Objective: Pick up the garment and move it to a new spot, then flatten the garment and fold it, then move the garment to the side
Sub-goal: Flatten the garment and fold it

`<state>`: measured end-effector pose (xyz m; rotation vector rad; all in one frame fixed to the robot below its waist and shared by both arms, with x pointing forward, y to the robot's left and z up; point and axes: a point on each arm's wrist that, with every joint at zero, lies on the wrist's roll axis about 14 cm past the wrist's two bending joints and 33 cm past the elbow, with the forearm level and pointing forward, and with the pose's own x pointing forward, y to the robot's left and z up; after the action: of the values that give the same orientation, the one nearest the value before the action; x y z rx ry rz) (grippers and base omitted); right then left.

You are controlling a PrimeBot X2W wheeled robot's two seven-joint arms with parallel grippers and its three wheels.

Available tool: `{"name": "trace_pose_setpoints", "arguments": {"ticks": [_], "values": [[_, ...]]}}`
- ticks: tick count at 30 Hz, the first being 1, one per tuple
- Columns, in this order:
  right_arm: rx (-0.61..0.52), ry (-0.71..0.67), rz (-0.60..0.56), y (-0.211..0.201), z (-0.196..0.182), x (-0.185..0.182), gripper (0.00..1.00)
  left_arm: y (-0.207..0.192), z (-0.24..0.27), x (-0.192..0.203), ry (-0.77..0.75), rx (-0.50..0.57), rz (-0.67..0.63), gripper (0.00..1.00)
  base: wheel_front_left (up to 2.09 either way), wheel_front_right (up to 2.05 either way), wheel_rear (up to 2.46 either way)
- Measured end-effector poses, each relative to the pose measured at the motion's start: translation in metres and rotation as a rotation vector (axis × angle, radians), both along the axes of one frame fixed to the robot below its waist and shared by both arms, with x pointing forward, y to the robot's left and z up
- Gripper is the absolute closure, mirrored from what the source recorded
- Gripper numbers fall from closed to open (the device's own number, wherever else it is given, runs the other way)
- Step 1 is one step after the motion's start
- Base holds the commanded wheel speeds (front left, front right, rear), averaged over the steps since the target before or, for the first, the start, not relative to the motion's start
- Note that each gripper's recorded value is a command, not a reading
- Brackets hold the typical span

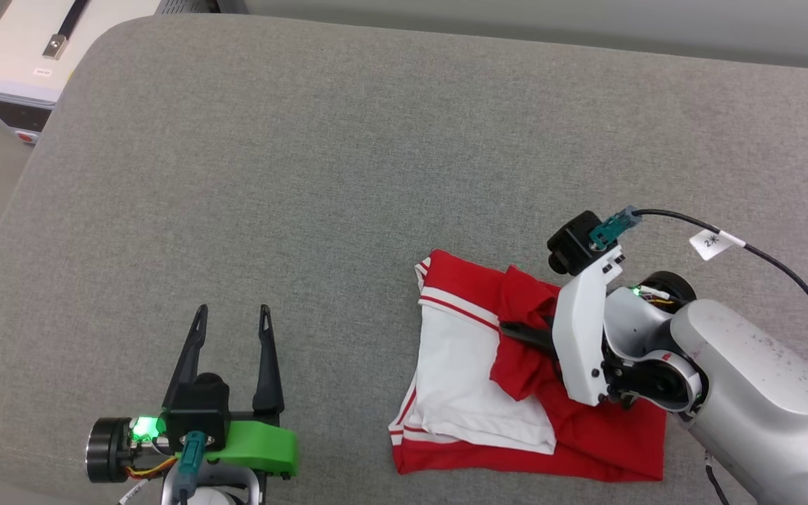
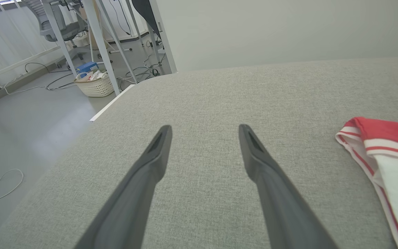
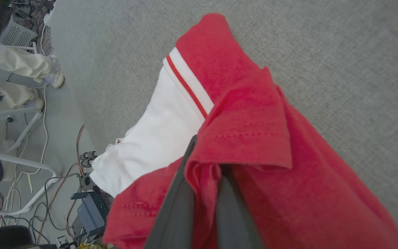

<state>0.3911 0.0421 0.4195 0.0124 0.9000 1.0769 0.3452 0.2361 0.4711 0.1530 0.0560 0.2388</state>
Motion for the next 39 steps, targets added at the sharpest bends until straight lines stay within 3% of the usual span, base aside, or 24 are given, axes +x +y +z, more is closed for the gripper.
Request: {"name": "trace_pose_setpoints", "arguments": {"ticks": [2, 3, 4, 5, 11, 18, 30, 35, 39], "values": [[-0.021, 0.007, 0.008, 0.0, -0.007, -0.002, 1.0, -0.001, -0.001, 0.001, 0.001, -0.001, -0.001, 0.0, 0.0, 0.0, 0.0], [-0.023, 0.01, 0.006, 0.0, -0.009, -0.002, 0.87, -0.001, -0.001, 0.002, 0.001, -0.002, -0.002, 0.0, 0.0, 0.0, 0.0], [-0.017, 0.014, 0.003, 0.001, -0.009, -0.003, 0.13, -0.001, -0.001, 0.001, 0.002, -0.002, -0.001, 0.0, 0.0, 0.0, 0.0], [-0.011, 0.009, 0.002, 0.002, -0.008, -0.003, 0.0, 0.0, 0.0, 0.001, -0.001, -0.002, 0.001, 0.0, 0.0, 0.0, 0.0], [0.06, -0.072, -0.015, 0.001, 0.018, -0.002, 0.0, 0.004, 0.008, 0.001, -0.027, 0.014, 0.005, 0.0, 0.0, 0.0, 0.0], [0.185, -0.273, -0.119, -0.027, 0.072, 0.017, 0.0, 0.003, 0.018, -0.003, -0.058, 0.024, -0.014, 0.0, 0.0, 0.0, 0.0], [0.308, -0.805, -0.519, -0.134, 0.144, 0.052, 0.0, -0.015, 0.025, -0.002, -0.081, 0.036, -0.09, 0.0, 0.0, 0.0, 0.0], [0.284, -0.998, -0.647, -0.175, 0.16, 0.045, 0.0, -0.025, 0.033, 0.003, -0.111, 0.037, -0.127, 0.0, 0.0, 0.0, 0.0], [0.263, -1.063, -0.749, -0.197, 0.16, 0.031, 0.0, -0.033, 0.042, 0.005, -0.138, 0.037, -0.156, 0.0, 0.0, 0.0, 0.0]]}}
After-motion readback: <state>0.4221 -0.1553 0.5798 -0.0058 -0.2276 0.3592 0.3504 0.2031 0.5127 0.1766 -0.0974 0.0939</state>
